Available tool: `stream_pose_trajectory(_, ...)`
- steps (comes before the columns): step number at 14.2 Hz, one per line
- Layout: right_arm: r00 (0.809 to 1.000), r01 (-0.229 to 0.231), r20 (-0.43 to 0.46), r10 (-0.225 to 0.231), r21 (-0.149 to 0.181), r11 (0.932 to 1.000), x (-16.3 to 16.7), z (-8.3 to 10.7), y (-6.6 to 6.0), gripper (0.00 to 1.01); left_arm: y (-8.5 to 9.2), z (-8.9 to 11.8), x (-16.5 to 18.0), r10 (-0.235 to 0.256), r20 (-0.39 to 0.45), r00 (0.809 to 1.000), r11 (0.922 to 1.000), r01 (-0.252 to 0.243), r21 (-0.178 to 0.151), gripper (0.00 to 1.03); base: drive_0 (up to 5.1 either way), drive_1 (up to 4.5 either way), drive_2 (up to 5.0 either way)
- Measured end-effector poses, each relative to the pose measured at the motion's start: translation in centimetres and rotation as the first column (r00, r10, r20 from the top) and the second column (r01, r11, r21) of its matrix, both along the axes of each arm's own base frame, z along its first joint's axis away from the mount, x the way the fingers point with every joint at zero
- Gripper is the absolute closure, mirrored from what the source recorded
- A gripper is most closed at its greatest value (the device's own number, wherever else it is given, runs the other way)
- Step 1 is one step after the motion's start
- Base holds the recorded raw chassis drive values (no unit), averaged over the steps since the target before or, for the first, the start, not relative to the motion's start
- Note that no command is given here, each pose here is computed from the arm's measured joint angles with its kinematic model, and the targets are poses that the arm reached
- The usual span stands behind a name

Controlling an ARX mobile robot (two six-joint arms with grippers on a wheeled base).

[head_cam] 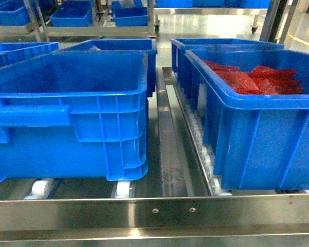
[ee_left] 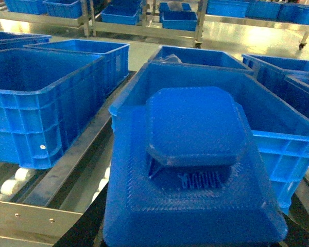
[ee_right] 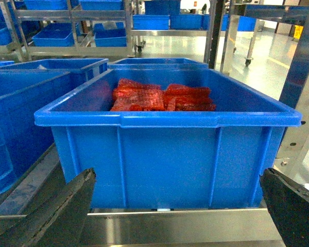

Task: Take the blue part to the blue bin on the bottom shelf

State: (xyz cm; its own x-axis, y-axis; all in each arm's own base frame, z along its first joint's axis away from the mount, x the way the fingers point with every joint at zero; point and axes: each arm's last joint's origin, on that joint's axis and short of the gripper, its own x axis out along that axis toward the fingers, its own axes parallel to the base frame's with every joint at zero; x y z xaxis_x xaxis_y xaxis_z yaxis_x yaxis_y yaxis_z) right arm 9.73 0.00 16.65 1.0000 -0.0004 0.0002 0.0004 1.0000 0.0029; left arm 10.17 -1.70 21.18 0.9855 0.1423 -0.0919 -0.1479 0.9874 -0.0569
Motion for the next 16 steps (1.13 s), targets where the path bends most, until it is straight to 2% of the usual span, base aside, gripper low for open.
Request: stream_pose_trajectory(16, 1.0, 0.0, 0.0, 0.0, 0.0, 1.0, 0.0, 0.0, 0.0, 0.03, 0.0, 0.0, 0.0, 0.0, 0.0, 1.0, 1.0, 0.0, 0.0, 0.6, 0.0, 0.0, 0.0)
